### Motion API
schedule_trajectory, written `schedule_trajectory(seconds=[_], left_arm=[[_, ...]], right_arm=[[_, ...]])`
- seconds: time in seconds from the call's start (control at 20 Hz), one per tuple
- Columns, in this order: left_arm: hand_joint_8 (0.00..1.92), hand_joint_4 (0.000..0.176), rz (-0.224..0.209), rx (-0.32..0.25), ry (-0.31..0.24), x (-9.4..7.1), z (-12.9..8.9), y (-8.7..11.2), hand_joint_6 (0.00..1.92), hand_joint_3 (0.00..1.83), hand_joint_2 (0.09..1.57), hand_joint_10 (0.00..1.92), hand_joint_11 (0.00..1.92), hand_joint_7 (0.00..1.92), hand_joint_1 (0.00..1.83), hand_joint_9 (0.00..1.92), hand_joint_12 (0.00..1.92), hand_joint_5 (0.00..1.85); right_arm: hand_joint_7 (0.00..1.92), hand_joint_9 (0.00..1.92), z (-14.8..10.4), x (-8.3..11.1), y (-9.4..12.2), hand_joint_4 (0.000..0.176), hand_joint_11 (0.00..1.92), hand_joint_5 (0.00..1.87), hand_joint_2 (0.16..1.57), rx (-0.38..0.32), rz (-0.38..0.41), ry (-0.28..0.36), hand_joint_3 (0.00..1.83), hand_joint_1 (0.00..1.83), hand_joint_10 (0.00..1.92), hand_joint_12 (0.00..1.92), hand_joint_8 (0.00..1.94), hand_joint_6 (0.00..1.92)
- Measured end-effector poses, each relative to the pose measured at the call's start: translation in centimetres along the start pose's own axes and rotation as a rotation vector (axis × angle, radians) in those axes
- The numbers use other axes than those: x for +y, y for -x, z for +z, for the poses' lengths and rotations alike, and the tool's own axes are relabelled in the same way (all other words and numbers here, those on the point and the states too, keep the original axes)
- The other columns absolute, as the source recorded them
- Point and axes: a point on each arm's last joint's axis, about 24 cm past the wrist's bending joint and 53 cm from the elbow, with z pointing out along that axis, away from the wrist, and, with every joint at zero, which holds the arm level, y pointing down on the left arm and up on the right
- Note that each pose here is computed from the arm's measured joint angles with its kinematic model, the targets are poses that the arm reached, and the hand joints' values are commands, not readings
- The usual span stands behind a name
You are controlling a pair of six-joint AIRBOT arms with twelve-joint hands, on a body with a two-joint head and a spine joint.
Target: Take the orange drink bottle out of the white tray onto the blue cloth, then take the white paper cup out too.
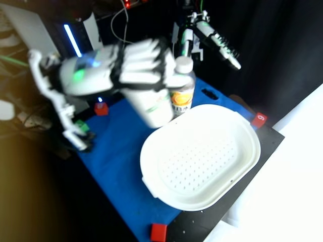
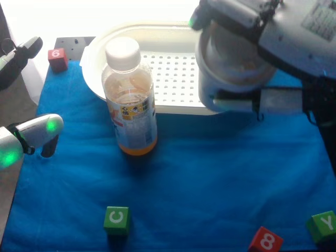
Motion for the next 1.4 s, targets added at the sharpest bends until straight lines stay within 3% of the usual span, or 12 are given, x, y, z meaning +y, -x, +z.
schedule_trajectory(seconds=[0.15,0.3,0.4,0.6,0.75,0.85,1.05,1.1,1.15,1.2,1.25,1.4], left_arm=[[0.0,0.176,0.001,0.007,-0.015,-0.4,-0.1,-0.2,0.0,0.0,1.14,0.0,0.0,0.0,0.53,0.0,0.0,0.0],[0.0,0.176,-0.002,-0.009,-0.001,0.0,-0.1,0.2,0.0,0.0,1.14,0.0,0.0,0.0,0.5,0.0,0.0,0.0],[0.0,0.173,-0.002,-0.008,-0.003,-0.1,-0.1,0.1,0.0,0.01,1.16,0.0,0.0,0.0,0.51,0.0,0.0,0.0],[0.0,0.176,-0.001,-0.009,-0.002,0.0,-0.1,0.2,0.0,0.0,1.16,0.0,0.0,0.0,0.49,0.0,0.0,0.0],[0.0,0.16,-0.001,-0.011,0.0,0.0,-0.1,0.2,0.0,0.0,1.16,0.0,0.0,0.0,0.46,0.0,0.0,0.0],[0.0,0.161,-0.001,-0.012,0.0,0.0,-0.1,0.2,0.0,0.0,1.16,0.0,0.0,0.0,0.47,0.0,0.0,0.0],[0.0,0.175,0.002,-0.012,0.0,0.1,-0.3,0.3,0.0,0.0,1.15,0.0,0.0,0.0,0.58,0.0,0.0,0.0],[0.0,0.176,0.001,-0.014,0.004,0.2,-0.3,0.3,0.0,0.0,1.15,0.0,0.02,0.0,0.58,0.0,0.01,0.0],[0.0,0.176,0.0,-0.017,0.006,0.3,-0.4,0.3,0.0,0.0,1.15,0.0,0.02,0.0,0.59,0.0,0.01,0.0],[0.0,0.176,0.0,-0.017,0.004,0.2,-0.4,0.3,0.0,0.0,1.16,0.0,0.0,0.0,0.63,0.0,0.01,0.0],[0.0,0.155,0.0,-0.017,0.004,0.2,-0.4,0.3,0.0,0.0,1.16,0.0,0.03,0.0,0.63,0.0,0.02,0.0],[0.0,0.176,0.0,-0.019,-0.001,0.1,-0.4,0.3,0.0,0.0,1.14,0.0,0.02,0.0,0.58,0.0,0.02,0.0]], right_arm=[[0.0,0.11,-1.5,-0.4,-1.9,0.0,0.14,0.0,1.28,0.057,0.024,-0.017,0.0,0.71,1.83,1.92,1.59,1.31],[0.01,0.15,-2.2,-2.0,-3.4,0.0,0.26,0.0,1.26,0.109,0.066,-0.058,0.0,0.71,1.82,1.92,1.38,1.43],[0.02,0.11,-2.3,-3.4,-5.2,0.0,0.12,0.0,1.25,0.155,0.082,-0.106,0.0,0.74,1.56,1.86,1.19,1.25],[0.01,0.0,-2.9,-4.0,-8.0,0.0,0.0,0.0,1.2,0.24,0.093,-0.14,0.0,0.55,0.5,1.53,0.12,0.23],[0.0,0.0,-3.2,-4.2,-7.4,0.0,0.0,0.0,1.15,0.23,0.09,-0.149,0.0,0.42,0.07,1.3,0.0,0.0],[0.0,0.0,-3.5,-4.1,-6.9,0.0,0.0,0.0,1.12,0.227,0.087,-0.152,0.0,0.34,0.0,1.22,0.0,0.0],[0.0,0.0,-3.9,-3.3,-4.8,0.066,0.0,0.0,1.05,0.183,0.076,-0.132,0.0,0.32,0.0,0.97,0.0,0.0],[0.0,0.0,-4.0,-3.2,-4.0,0.066,0.0,0.0,1.02,0.162,0.1,-0.127,0.0,0.33,0.0,0.55,0.0,0.0],[0.0,0.0,-4.2,-3.2,-3.5,0.092,0.0,0.0,1.01,0.143,0.128,-0.123,0.0,0.35,0.0,0.11,0.0,0.0],[0.0,0.0,-4.5,-3.0,-2.7,0.099,0.0,0.0,0.99,0.119,0.152,-0.109,0.0,0.38,0.0,0.02,0.0,0.0],[0.0,0.0,-4.7,-2.9,-2.2,0.103,0.0,0.0,0.98,0.106,0.155,-0.102,0.0,0.39,0.0,0.0,0.0,0.0],[0.0,0.0,-5.4,-1.8,1.0,0.088,0.01,0.0,1.01,0.014,0.161,-0.05,0.0,0.36,0.0,0.02,0.0,0.0]])
